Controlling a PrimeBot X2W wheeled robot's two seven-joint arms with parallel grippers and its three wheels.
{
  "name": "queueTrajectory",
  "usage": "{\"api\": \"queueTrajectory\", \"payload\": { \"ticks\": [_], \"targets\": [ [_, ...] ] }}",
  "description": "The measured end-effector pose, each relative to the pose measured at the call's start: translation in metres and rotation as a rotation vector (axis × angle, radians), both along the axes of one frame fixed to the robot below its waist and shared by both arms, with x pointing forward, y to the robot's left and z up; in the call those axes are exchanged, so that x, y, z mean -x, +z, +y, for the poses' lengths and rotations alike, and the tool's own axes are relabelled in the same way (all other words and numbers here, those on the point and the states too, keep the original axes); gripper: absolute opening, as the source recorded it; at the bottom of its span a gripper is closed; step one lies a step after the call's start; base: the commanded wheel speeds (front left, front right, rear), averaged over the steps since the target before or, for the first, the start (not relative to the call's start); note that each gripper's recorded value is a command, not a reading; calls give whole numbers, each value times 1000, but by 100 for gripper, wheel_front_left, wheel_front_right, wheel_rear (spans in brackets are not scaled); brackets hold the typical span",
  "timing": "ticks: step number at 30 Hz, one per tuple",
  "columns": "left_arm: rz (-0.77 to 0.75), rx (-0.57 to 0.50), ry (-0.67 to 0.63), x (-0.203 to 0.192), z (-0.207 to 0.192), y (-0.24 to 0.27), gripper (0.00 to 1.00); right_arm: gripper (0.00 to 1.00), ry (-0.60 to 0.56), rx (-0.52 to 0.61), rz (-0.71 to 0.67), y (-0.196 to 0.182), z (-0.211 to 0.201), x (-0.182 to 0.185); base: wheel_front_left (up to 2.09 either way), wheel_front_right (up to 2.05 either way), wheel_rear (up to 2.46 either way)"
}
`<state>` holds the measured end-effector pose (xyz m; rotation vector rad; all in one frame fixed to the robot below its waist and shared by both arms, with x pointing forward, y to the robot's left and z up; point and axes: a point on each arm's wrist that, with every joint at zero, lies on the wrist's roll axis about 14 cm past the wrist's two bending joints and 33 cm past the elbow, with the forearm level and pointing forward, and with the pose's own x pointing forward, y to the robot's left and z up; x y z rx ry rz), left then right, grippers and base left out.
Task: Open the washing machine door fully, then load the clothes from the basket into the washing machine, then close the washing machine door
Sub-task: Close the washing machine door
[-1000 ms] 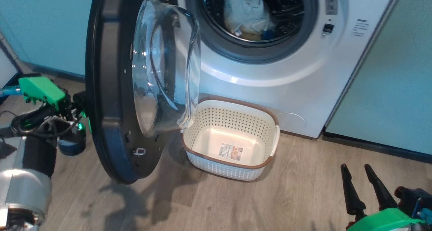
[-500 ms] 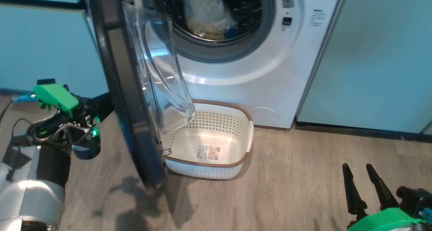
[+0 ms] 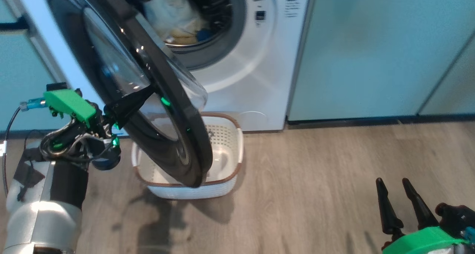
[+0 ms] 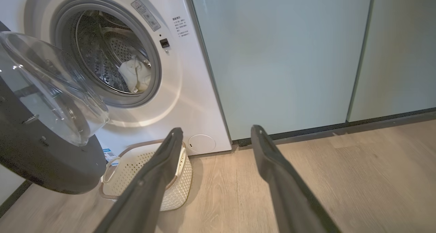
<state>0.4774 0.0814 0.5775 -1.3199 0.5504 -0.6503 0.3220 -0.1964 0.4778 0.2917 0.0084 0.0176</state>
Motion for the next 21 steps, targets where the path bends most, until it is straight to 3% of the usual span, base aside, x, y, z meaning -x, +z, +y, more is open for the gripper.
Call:
{"api": "queueTrajectory", "payload": {
  "ticks": [10,21],
  "targets": [
    [9,43,-44,-16,-44,-4,0,100,-105,25,6,1,-34,16,0,0,0],
    [-18,46,-20,-18,-43,2,0,100,-115,28,4,1,-38,15,0,0,0]
  ]
}}
